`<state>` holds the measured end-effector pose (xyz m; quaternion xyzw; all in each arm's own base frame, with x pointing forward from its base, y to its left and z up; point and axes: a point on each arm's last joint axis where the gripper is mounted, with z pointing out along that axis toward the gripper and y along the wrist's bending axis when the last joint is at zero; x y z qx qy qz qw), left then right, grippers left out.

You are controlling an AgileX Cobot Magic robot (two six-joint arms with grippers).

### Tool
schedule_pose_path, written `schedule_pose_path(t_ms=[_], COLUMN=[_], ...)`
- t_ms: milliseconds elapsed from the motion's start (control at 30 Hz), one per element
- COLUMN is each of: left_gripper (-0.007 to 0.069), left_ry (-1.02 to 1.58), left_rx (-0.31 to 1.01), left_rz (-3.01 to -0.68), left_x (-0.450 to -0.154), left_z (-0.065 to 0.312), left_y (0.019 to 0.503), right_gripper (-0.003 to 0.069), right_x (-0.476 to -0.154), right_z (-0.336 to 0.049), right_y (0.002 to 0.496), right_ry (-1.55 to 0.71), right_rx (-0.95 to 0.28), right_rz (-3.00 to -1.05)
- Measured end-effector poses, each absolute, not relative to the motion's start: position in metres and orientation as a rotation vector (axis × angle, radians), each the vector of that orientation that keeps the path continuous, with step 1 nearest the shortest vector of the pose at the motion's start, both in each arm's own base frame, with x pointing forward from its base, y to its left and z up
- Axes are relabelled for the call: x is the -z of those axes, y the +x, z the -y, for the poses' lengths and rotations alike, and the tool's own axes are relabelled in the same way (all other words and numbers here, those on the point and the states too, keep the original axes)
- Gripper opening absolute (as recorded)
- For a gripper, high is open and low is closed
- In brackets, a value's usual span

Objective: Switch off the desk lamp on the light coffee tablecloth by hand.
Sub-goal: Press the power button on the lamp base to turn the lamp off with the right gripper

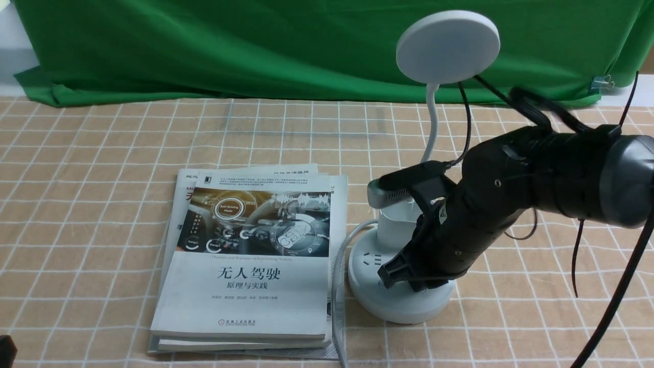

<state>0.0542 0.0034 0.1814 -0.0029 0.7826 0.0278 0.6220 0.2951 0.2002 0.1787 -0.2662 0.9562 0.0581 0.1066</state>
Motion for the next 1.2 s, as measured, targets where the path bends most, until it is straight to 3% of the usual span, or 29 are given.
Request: schedule_pose_path(t_ms=[267, 700, 1200], left_gripper=[0.0005, 0.0005, 0.0005], left_ry=[-0.007, -0.007, -0.007], left_rx=[-0.064, -0.064, -0.064], left_rz=[-1.798, -1.798, -1.798], left_x=[-0.181, -0.181, -0.181], left_z=[-0.003, -0.003, -0.003], left_y=[0.054, 0.054, 0.054], right_gripper=[0.003, 0.003, 0.003], right_x=[-0.187, -0.238, -0.207], right_z=[-0.198, -0.176, -0.191], right_y=[0.293, 0.261, 0.282], right_ry=[-0.79, -0.719, -0.75], right_rx=[-0.165, -0.223, -0.179], right_rz=[-2.787, -2.65, -2.786])
